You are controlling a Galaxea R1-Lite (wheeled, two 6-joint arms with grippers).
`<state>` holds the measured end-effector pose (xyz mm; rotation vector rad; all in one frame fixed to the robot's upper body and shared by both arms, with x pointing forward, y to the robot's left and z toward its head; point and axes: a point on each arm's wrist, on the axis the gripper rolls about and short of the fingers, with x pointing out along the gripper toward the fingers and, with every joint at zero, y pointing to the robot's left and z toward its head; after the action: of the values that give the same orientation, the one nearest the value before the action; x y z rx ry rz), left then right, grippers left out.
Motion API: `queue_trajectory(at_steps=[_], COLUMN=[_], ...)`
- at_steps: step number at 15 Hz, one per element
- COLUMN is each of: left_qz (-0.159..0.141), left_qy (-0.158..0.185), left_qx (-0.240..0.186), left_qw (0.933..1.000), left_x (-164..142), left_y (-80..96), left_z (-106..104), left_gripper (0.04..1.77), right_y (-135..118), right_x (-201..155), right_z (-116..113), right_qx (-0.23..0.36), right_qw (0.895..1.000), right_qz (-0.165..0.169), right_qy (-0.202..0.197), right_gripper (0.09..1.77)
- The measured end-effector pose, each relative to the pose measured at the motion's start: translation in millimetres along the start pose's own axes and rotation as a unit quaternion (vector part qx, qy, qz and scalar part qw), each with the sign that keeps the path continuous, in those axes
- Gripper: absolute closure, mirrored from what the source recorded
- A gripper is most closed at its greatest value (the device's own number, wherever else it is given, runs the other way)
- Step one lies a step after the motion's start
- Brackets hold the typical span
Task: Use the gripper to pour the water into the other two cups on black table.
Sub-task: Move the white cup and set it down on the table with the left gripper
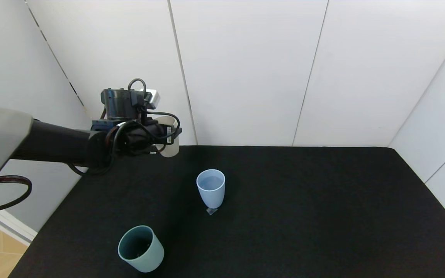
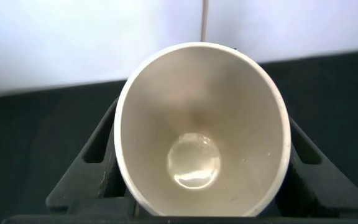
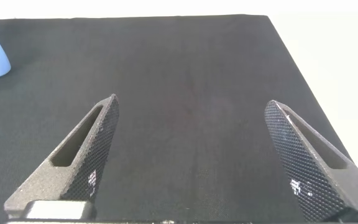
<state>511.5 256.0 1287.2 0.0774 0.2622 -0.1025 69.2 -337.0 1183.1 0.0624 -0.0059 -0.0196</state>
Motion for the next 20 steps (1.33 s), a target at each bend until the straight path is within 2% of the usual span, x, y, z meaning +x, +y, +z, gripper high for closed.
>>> queue_trajectory(at_steps=[3, 4, 11, 20], left_qz=[0.041, 0.047, 0.057, 0.065], left_qy=[-0.015, -0.016, -0.008, 0.013], left_qx=[-0.022, -0.024, -0.037, -0.036], left_qw=[0.9988, 0.9985, 0.9977, 0.9971], left_x=[19, 25, 49, 65], left_y=[3.1, 2.8, 8.2, 21.6], left_z=[-21, -27, -57, -76], left_gripper=[0.54, 0.54, 0.54, 0.54], right_y=[0, 0, 0, 0], right_x=[0, 0, 0, 0], right_z=[0, 0, 0, 0], right_qx=[0.0, 0.0, 0.0, 0.0], right_qw=[1.0, 1.0, 1.0, 1.0], right_qz=[0.0, 0.0, 0.0, 0.0], right_qy=[0.0, 0.0, 0.0, 0.0], right_gripper=[0.15, 0.15, 0.15, 0.15])
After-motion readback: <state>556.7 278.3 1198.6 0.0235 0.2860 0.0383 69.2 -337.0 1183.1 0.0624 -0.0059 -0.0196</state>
